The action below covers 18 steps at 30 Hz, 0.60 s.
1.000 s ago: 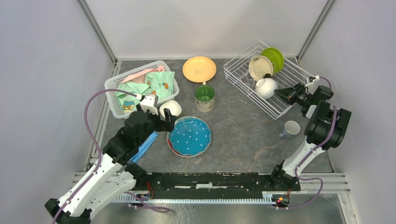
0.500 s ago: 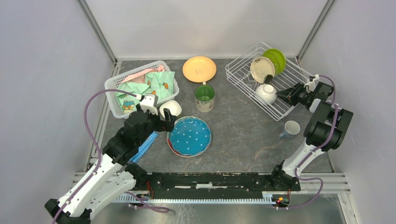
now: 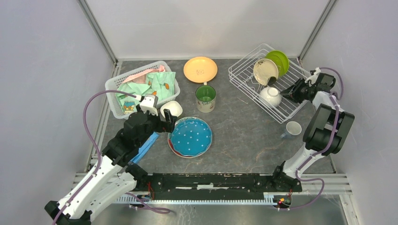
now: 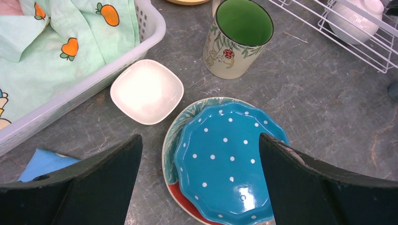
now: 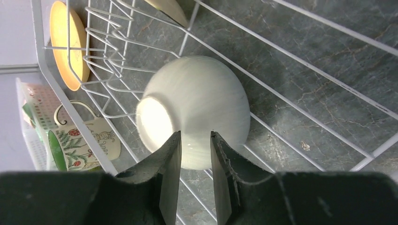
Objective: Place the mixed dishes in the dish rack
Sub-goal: Turn the bowl upside down on the dish rack, then move the bowl to the dish rack.
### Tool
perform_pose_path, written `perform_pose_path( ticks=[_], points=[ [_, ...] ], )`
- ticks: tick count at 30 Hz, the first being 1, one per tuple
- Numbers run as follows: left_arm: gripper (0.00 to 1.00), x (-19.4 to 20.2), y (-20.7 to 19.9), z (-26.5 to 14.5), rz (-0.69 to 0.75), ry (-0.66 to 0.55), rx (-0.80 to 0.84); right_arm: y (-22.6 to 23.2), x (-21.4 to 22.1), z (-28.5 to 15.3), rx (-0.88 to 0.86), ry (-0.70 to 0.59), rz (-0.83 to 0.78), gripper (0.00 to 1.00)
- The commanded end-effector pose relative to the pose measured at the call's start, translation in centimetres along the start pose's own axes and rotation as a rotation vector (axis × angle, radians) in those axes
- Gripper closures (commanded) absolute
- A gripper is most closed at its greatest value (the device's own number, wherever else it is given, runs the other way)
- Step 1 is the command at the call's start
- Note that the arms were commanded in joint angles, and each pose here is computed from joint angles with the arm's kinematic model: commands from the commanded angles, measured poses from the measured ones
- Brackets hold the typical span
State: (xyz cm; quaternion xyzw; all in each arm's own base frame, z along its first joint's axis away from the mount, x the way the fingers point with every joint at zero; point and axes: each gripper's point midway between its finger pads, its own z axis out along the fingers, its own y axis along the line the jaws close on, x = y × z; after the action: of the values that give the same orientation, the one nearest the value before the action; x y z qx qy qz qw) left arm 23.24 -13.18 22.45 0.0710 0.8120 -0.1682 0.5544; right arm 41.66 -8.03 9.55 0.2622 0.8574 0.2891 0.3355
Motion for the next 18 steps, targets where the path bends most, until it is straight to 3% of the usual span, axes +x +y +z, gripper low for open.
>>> perform_pose_path(
  ticks=[1, 6, 13, 18],
  points=[
    [0.0, -1.0, -0.5, -0.1, 0.022, -0.041, 0.026, 2.2, -2.5, -1.8, 0.06, -0.065, -0.13, 0.65],
    [0.0, -1.1, -0.4, -0.3, 0.02, -0.047, 0.026, 4.4, -2.5, -1.7, 0.076, -0.048, -0.212, 0.63],
    [0.0, -1.3, -0.3, -0.4, 0.019, -0.055, 0.023, 6.0, -1.4, -1.0, 0.136, -0.019, -0.315, 0.52],
    [0.0, -1.2, -0.5, -0.3, 0.02, -0.05, 0.029, 6.8, 0.7, -0.2, 0.135, 0.008, -0.34, 0.55]
  ],
)
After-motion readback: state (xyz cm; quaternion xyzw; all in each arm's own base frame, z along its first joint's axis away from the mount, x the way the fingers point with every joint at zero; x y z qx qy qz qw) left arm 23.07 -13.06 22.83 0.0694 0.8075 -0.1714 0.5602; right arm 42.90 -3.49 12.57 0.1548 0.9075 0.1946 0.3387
